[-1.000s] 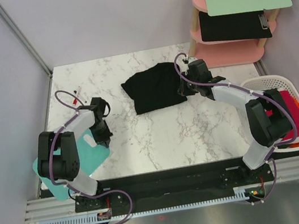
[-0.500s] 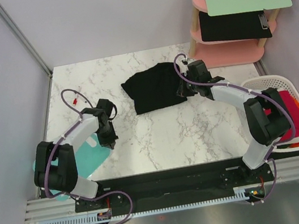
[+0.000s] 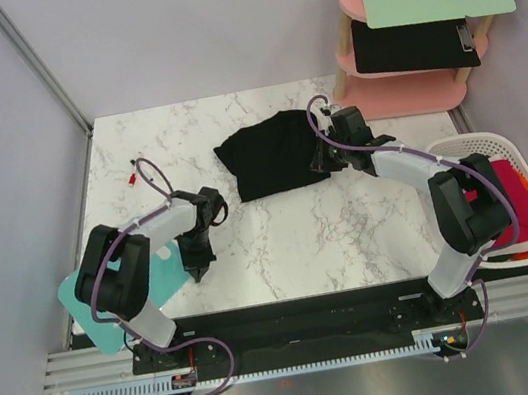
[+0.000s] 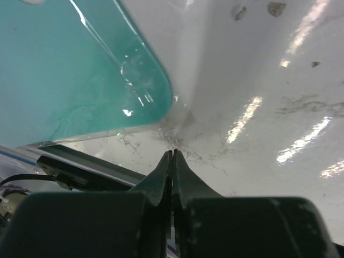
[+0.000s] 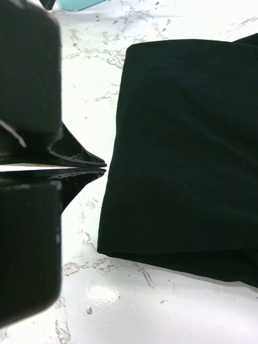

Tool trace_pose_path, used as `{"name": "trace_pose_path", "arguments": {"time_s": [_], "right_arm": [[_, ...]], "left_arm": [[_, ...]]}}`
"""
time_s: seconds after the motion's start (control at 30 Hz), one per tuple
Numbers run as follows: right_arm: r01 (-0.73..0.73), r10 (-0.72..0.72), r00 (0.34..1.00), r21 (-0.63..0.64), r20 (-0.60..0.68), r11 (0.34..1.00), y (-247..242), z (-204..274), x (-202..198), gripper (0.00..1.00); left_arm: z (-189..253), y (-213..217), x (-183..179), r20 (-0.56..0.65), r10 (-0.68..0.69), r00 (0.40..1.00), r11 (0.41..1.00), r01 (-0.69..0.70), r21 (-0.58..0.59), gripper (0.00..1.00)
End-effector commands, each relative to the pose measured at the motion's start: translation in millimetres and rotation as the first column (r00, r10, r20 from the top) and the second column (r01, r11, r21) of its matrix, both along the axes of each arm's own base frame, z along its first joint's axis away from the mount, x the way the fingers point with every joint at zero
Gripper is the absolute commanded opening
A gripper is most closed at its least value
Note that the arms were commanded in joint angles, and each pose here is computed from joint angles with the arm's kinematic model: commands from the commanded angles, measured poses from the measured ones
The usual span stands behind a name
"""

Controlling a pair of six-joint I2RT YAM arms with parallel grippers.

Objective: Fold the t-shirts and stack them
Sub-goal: Put the neatly folded tshirt into the corner of the board with the right arm

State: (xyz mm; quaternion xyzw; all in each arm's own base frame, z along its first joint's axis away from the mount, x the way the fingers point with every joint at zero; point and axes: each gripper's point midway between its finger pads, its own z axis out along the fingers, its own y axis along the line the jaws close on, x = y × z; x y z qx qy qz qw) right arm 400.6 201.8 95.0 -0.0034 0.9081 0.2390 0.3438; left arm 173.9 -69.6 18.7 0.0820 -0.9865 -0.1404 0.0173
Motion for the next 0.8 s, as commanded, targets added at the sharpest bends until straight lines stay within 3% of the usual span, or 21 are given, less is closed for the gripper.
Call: {"name": "trace_pose_path", "arguments": {"time_s": [0.0, 0.27, 0.5, 0.77], "right_arm": [[-0.014, 0.012, 0.999, 0.042, 0.042, 0.999, 4.6, 18.8, 8.3, 0.02], [-0.013, 0.010, 0.999, 0.081, 0.037, 0.997, -2.6, 24.8, 13.0, 0.03], [-0.028, 0.025, 0.999, 0.098, 0.029, 0.995, -2.1, 25.8, 12.2, 0.04], [-0.046, 0.046, 0.999, 0.099, 0.002, 0.994, 1.2, 15.7, 10.3, 0.04]], "left_arm": [[3.6, 24.0, -0.6, 0.003, 0.066, 0.998, 0.982, -0.065, 0.179, 0.02], [-26.8, 37.3, -11.6, -0.127, 0.101, 0.987, 0.954, -0.059, 0.293, 0.02], [-36.2, 47.7, 15.0, -0.028, 0.176, 0.984, 0.960, -0.165, 0.228, 0.02], [-24.8, 82.2, 37.1, 0.077, 0.274, 0.959, 0.923, -0.284, 0.261, 0.02]]}}
